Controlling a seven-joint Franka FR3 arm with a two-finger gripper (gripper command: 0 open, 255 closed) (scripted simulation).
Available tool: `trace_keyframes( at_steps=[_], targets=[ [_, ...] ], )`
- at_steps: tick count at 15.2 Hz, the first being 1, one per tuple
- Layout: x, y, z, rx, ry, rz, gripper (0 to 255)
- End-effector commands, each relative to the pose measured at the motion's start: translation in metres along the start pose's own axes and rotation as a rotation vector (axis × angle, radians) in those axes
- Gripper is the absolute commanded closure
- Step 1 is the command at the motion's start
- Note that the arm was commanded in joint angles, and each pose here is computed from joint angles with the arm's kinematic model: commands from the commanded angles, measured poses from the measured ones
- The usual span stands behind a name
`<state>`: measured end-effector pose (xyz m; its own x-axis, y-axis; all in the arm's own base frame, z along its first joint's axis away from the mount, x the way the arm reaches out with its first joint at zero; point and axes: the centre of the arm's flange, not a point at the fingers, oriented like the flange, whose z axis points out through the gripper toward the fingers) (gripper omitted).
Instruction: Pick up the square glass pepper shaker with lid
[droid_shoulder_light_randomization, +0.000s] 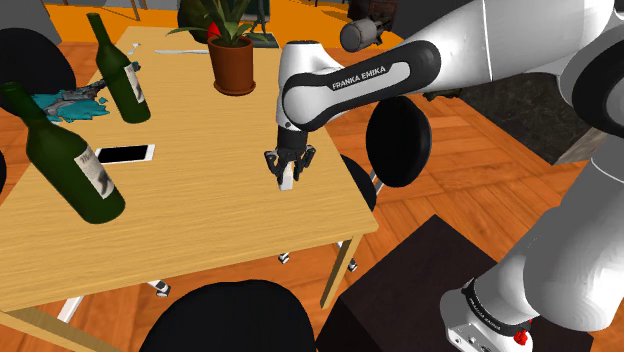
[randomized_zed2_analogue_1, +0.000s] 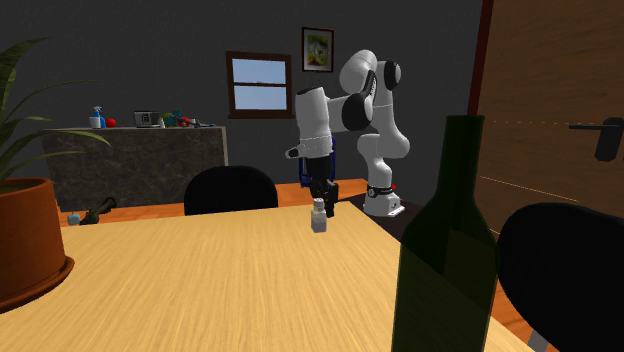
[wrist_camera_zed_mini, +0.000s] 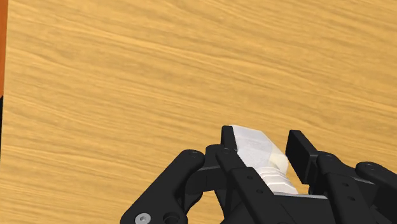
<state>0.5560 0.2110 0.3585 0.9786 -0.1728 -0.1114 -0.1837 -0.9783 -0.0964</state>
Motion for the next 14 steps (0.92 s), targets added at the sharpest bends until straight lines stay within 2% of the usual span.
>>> trace_keyframes(
  at_steps=[1,5,14],
  targets=[
    [0.0,0.0,0.001,0.0,-0.001,0.0,255],
    [0.0,0.0,0.001,0.0,-0.001,0.0,255],
    [-0.006,-0.005,-0.046,0.0,-0.001,0.0,255]
  ],
)
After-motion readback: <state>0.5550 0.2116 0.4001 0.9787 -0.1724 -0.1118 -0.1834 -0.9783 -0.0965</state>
